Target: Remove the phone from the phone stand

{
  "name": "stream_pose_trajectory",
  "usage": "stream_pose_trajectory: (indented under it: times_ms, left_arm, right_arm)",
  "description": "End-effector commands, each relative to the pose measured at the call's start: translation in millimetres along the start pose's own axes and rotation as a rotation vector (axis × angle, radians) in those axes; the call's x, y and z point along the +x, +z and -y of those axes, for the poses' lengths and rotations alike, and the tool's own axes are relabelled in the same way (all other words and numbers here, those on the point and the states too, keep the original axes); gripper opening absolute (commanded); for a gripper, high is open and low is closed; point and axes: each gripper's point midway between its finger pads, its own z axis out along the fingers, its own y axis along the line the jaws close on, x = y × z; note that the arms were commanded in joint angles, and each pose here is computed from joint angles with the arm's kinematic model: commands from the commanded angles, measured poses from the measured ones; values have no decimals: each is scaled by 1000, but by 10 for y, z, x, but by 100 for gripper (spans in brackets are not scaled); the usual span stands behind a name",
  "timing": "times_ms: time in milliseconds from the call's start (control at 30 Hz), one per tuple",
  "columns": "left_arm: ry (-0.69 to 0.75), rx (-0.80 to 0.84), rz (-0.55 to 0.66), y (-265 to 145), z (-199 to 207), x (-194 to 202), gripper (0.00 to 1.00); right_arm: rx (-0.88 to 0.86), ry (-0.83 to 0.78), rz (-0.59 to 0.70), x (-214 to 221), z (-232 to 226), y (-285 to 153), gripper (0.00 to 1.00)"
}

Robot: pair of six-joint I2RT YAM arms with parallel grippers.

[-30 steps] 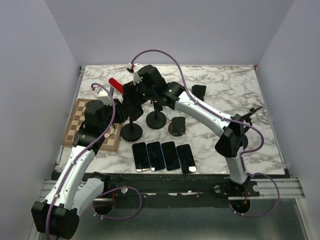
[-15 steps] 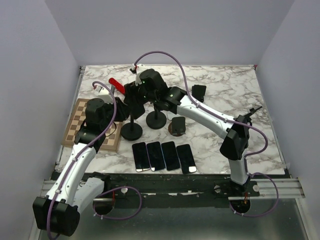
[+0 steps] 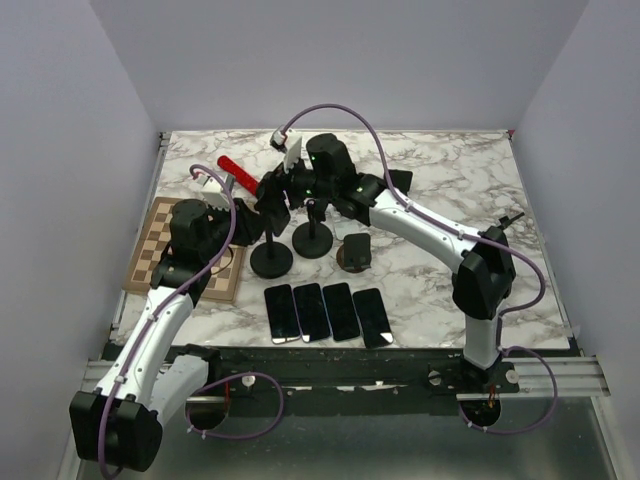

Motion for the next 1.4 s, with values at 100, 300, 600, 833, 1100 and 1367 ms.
stream_pose_trajectory:
  times_ms: [100, 300, 600, 833, 1100, 1367]
  left_arm:
    - [11, -8, -114, 27, -143, 311, 0]
    - [-6, -109, -161, 21, -359, 429, 0]
    - [-28, -223, -185, -18, -583, 510, 0]
    - [-36, -243, -199, -22, -634, 546, 0]
    - [-41, -268, -225, -43, -683, 616, 0]
    - [-44, -291, -229, -69, -717, 638, 0]
  right_arm:
    - [-298, 42, -42, -35, -218, 132, 1]
    - [-403, 37, -80, 15, -375, 78, 1]
    - [-530, 30, -104, -28, -579, -63, 1]
    - [-577, 68, -76, -149, -684, -122, 1]
    - [-609, 53, -84, -227, -673, -84, 1]
    - [-650, 33, -74, -292, -701, -109, 1]
